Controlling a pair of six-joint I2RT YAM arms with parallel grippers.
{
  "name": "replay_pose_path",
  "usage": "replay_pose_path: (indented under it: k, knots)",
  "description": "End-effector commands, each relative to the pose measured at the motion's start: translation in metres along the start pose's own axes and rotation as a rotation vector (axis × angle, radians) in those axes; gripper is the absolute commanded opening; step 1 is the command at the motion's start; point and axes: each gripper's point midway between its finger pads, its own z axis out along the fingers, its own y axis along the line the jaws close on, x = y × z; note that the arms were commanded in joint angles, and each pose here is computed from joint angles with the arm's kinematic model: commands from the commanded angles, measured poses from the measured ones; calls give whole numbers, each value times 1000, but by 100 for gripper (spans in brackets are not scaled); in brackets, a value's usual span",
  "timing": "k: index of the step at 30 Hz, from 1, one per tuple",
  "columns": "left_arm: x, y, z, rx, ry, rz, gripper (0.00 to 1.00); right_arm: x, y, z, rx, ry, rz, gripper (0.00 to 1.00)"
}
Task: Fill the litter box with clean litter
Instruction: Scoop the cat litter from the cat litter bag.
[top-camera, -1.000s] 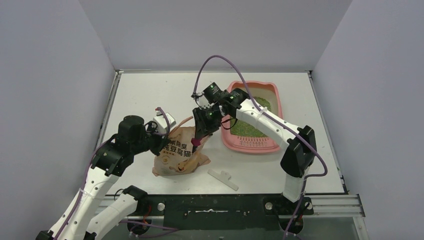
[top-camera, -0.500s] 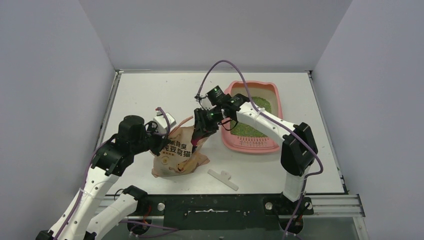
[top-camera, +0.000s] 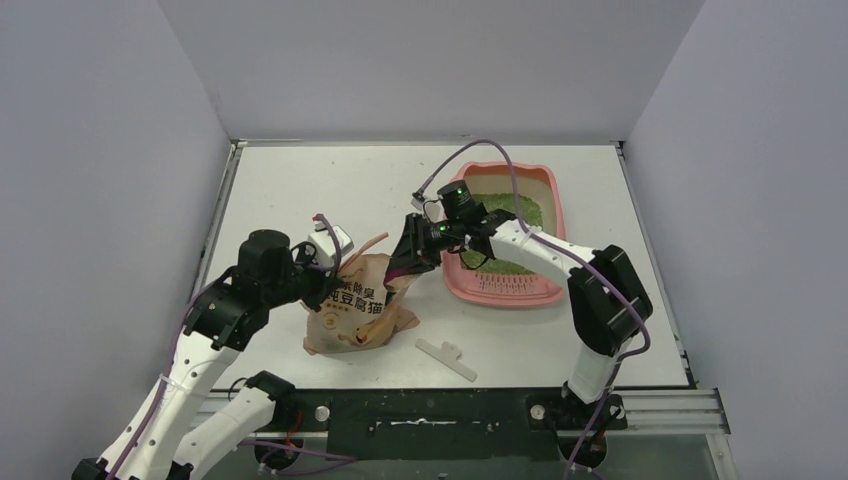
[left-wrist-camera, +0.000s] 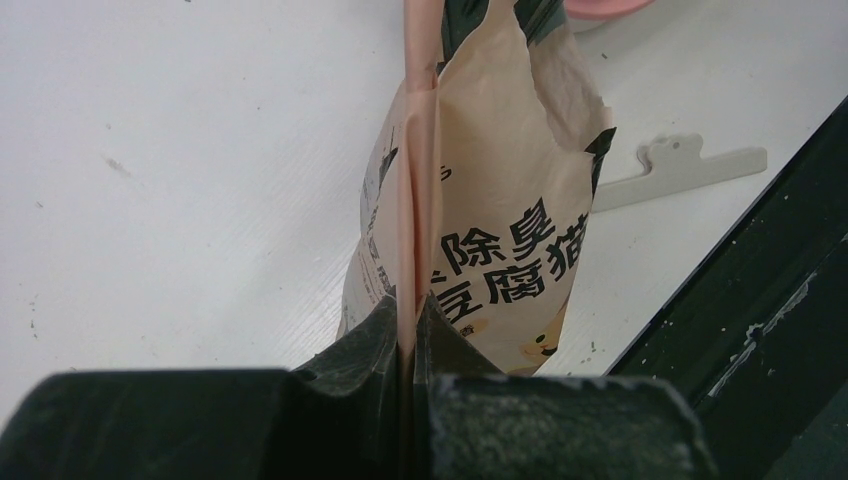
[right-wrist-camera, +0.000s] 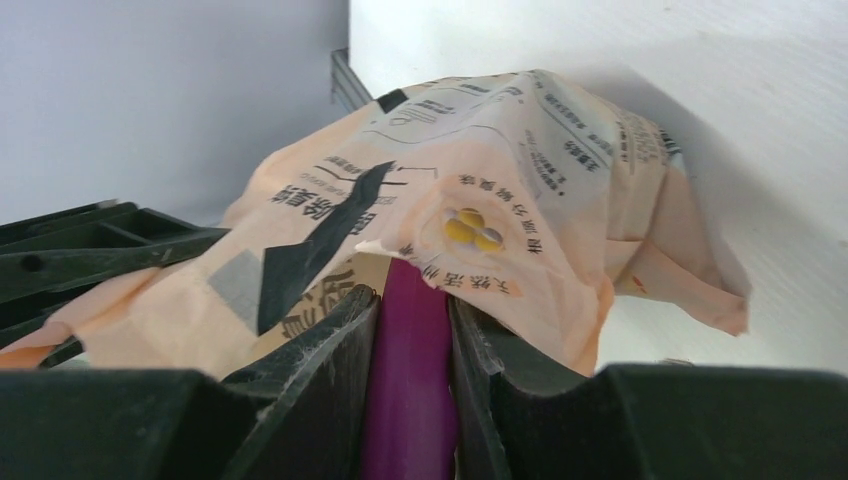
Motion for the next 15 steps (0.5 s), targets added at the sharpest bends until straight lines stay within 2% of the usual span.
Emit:
replay_pose_path:
  k: [1, 15]
  knots:
    - [-44, -8, -7, 38, -161, 35, 0, -7, 63, -20, -220, -42, -85, 0]
    - [-46, -6, -9, 25, -158, 36, 0, -23, 75, -46, -388, -127, -34, 0]
